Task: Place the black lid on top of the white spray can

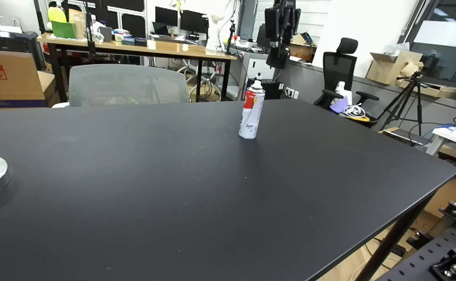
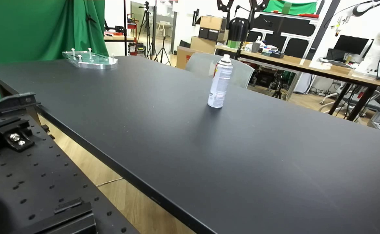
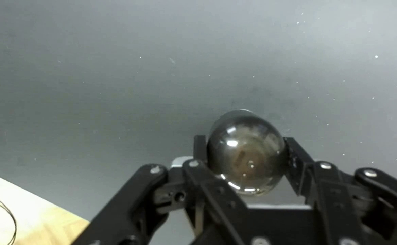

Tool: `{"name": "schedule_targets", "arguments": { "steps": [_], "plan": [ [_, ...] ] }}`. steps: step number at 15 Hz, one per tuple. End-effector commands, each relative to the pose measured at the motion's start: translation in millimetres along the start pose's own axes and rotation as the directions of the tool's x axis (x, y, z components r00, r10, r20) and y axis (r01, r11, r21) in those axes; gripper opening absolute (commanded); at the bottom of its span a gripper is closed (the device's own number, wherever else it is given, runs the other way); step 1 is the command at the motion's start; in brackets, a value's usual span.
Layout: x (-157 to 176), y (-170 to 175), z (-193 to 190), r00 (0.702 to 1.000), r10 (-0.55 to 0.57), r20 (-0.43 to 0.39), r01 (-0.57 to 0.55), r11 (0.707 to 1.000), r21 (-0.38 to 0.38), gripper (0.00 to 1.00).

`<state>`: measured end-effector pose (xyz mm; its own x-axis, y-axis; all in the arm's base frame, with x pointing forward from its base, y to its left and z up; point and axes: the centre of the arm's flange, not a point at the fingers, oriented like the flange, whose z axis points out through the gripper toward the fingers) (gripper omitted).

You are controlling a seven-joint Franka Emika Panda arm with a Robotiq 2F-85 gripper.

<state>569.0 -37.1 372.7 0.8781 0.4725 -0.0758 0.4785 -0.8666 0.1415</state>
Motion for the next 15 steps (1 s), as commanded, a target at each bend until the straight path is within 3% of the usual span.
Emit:
{"name": "schedule_targets", "arguments": {
  "steps": [1, 7, 15],
  "plan": [
    [33, 13, 4, 0.999, -0.022, 0.042, 0.021, 1.0, 0.021, 0.32],
    [63, 11, 26, 0.993, -0.06, 0.1, 0.054, 0.997, 0.059, 0.32],
    [77, 11, 47, 0.986, -0.073, 0.152, 0.06, 0.994, 0.087, 0.32]
  ]
}}
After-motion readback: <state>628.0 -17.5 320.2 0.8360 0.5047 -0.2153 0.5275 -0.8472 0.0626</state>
